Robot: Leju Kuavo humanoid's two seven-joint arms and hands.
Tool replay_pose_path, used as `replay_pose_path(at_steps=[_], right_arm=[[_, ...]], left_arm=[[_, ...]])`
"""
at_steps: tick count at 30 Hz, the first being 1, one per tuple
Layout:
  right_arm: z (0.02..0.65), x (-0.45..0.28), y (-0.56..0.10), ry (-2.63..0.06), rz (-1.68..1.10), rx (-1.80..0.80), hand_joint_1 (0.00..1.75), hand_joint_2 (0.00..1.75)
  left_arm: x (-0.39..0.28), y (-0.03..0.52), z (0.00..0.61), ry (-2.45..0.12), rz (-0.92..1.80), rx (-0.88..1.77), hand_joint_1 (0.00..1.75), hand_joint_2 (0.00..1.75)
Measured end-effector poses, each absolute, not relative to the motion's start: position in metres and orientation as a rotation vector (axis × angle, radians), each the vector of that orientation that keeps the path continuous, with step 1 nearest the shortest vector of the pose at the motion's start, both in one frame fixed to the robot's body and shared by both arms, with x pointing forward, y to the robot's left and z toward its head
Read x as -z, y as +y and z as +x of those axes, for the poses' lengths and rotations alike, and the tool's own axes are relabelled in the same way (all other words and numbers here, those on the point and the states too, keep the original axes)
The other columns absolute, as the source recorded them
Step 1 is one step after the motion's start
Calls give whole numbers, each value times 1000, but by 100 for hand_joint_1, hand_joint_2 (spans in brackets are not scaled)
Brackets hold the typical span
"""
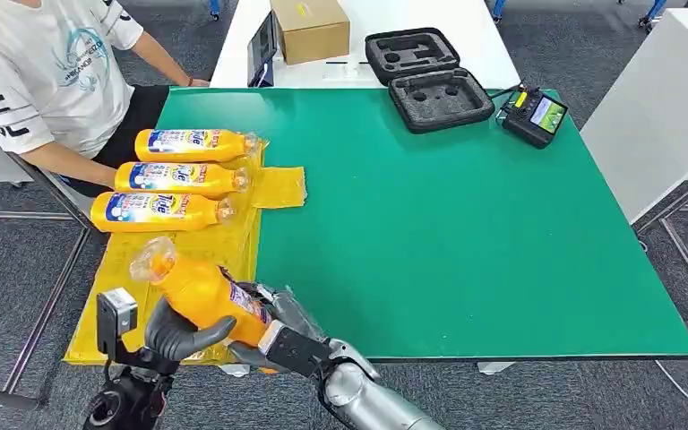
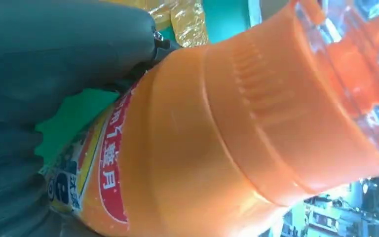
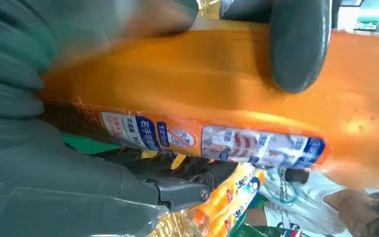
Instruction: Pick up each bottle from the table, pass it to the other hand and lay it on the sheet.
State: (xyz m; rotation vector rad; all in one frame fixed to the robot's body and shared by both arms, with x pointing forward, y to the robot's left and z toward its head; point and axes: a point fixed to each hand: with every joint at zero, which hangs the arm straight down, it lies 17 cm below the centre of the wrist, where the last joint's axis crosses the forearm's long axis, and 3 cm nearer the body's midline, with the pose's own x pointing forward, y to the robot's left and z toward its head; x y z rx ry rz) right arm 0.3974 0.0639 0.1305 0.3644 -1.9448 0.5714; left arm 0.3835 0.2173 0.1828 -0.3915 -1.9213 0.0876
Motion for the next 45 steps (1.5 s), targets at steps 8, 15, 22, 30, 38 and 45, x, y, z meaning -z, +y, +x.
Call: replay_pose_path(at_steps=[8,15,22,30,38,45], right_arm=[[399,-131,62,-1956,336,-578,0,0],[407,-157,53,-2052,237,-532,0,0],[411,-203,35,-2186,184,-449,0,0],[407,-241,13,-2291,120,-325,0,0],[387,-295,-21,-2434,-9,-117,0,0],[377,-305,-32,-2452,33,-65,0,175]], left_arm=[[-186,224,385,-1963,-299,-77,175,175],[-198,243,385,-2068,-54,-39,175,175],[-202,285,389,-2096,159,-32,175,175],[-214,302,388,-2146,422,60,175,175],[-232,311,403,-2133,828,343,175,175],[-207,298,440,-1826,1310,954,175,175]])
